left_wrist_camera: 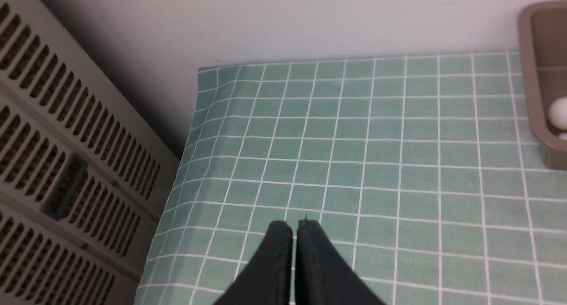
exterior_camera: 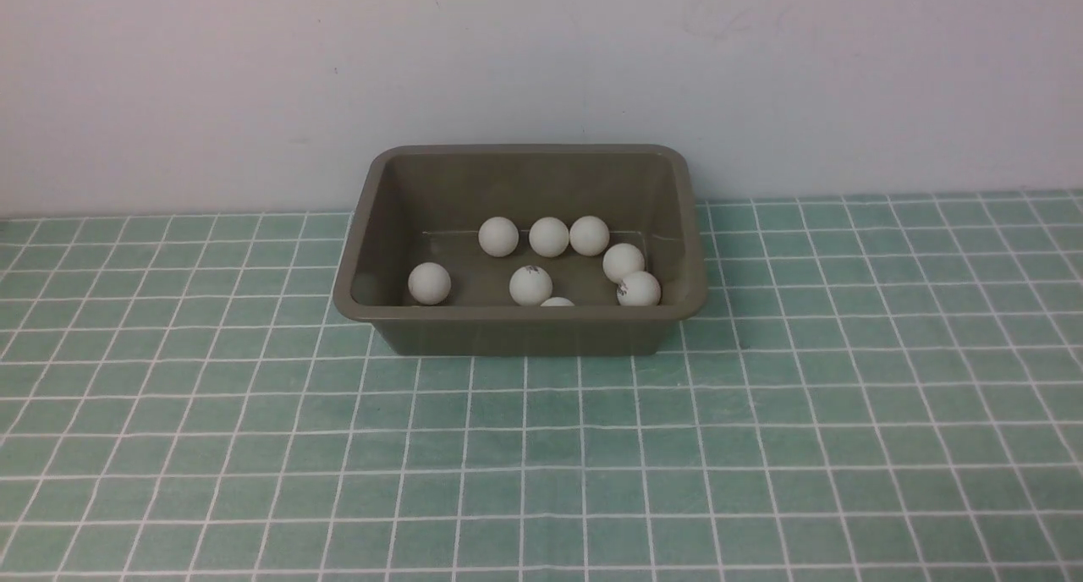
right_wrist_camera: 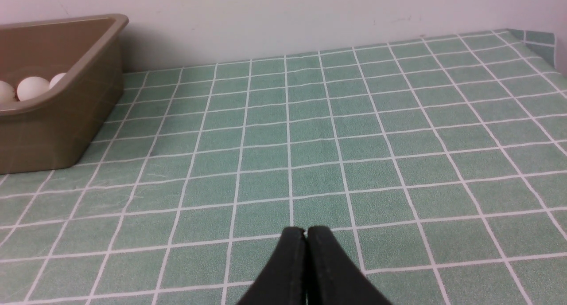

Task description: Put the table tennis balls in the box on the green coffee tablecloth.

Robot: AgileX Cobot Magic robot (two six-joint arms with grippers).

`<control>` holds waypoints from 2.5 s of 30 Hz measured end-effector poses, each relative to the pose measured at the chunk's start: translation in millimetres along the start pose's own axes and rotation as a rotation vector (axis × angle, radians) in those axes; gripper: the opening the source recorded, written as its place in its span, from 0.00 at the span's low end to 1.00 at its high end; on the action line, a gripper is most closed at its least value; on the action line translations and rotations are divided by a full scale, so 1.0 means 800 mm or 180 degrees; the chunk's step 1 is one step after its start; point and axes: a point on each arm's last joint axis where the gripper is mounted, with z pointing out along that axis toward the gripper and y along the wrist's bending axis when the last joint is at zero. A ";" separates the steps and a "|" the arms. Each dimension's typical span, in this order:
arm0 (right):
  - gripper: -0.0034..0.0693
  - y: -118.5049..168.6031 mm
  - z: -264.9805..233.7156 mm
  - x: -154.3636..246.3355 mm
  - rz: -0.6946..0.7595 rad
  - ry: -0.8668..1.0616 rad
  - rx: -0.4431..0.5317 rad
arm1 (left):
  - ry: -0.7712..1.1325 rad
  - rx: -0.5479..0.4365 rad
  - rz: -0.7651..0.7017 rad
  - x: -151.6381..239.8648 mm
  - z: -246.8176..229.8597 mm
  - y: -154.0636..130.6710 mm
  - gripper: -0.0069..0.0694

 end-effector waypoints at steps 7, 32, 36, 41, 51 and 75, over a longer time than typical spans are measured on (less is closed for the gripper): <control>0.03 0.000 0.000 0.000 0.0000 0.0000 0.0000 | -0.0249 -0.0010 -0.0181 0.058 0.026 -0.010 0.08; 0.03 0.000 0.000 0.000 0.0000 0.0000 0.0000 | -0.1150 0.0607 -0.0789 0.249 0.122 -0.067 0.08; 0.03 0.000 0.000 0.000 0.0000 0.0000 0.0000 | -0.1268 0.0628 -0.0898 0.258 0.122 -0.067 0.08; 0.03 0.000 0.000 0.000 0.0000 0.0001 0.0000 | -0.1317 0.0591 -0.1128 0.261 0.121 -0.065 0.08; 0.03 0.000 0.000 0.000 0.0000 0.0001 0.0000 | -0.1510 0.0667 -0.1139 0.255 0.118 -0.067 0.08; 0.03 0.000 0.000 0.000 0.0000 0.0001 0.0000 | -0.0892 0.0848 -0.0444 0.276 0.124 -0.081 0.08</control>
